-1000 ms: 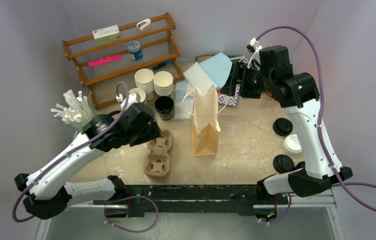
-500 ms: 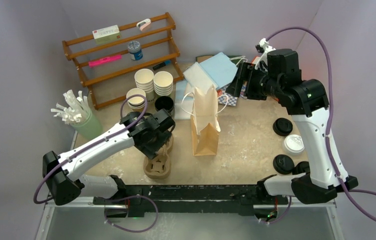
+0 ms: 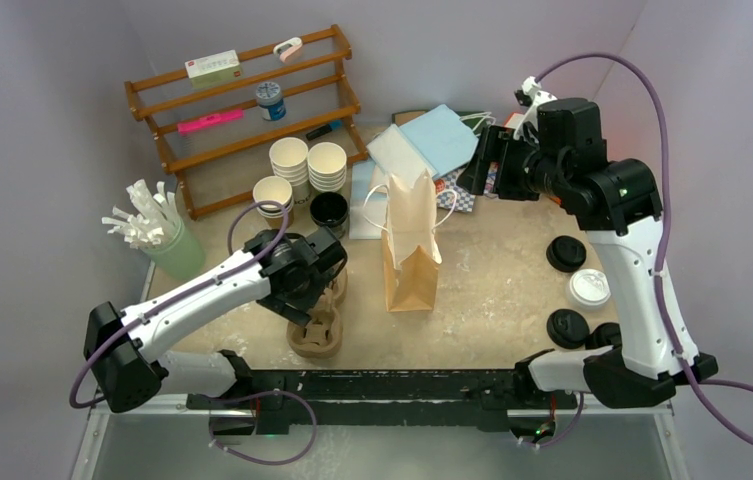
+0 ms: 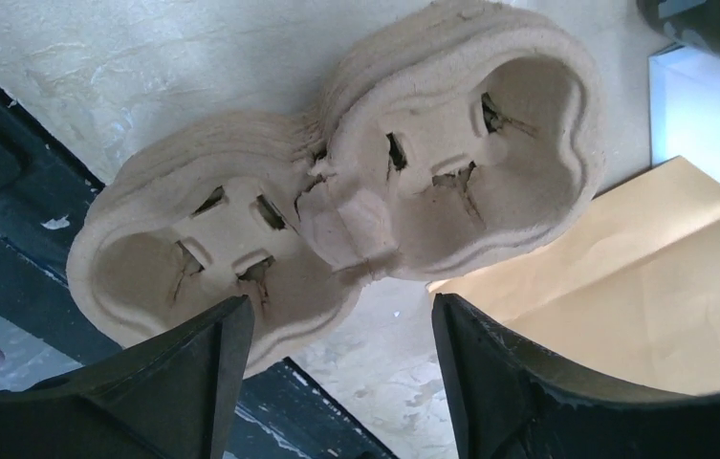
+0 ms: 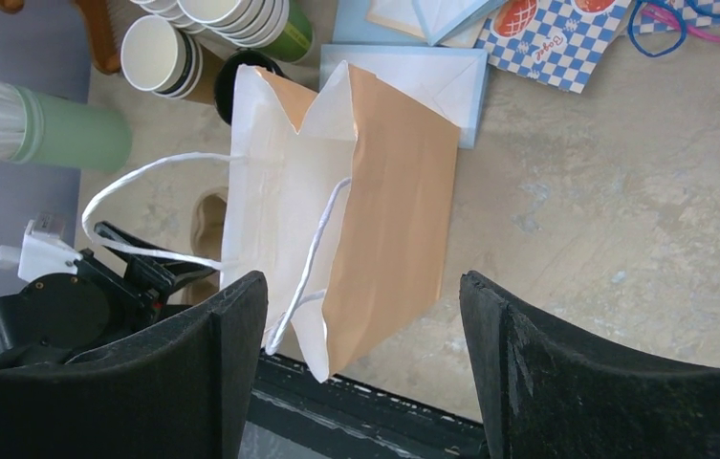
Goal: Pack the takeout coffee
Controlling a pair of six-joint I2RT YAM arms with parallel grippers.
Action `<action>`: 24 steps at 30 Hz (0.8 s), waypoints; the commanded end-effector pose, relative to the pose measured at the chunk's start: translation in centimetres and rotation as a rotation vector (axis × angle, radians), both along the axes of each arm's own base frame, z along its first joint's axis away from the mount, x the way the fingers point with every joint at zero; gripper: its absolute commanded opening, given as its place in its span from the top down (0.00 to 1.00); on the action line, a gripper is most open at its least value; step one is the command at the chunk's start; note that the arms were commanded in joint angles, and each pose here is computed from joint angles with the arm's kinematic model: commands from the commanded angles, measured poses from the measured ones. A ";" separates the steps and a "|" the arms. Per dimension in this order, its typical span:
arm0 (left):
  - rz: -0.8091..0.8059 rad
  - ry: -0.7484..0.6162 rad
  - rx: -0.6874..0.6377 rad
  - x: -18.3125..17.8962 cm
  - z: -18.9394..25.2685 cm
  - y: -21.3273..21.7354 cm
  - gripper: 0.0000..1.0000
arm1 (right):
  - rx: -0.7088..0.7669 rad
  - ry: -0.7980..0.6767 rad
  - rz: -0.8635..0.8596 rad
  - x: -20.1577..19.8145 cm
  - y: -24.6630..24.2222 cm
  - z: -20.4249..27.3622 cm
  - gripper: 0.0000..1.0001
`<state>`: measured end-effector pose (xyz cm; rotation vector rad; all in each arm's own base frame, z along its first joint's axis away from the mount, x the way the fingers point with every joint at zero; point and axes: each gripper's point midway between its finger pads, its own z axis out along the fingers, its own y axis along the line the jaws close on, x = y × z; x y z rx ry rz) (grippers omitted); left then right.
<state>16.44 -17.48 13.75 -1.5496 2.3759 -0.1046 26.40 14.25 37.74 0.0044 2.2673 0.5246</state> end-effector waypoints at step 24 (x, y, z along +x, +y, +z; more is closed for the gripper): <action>0.254 0.074 0.004 3.4 -3.5 0.7 0.34 | 0.020 -0.028 0.029 -0.3 0.4 0.9 0.24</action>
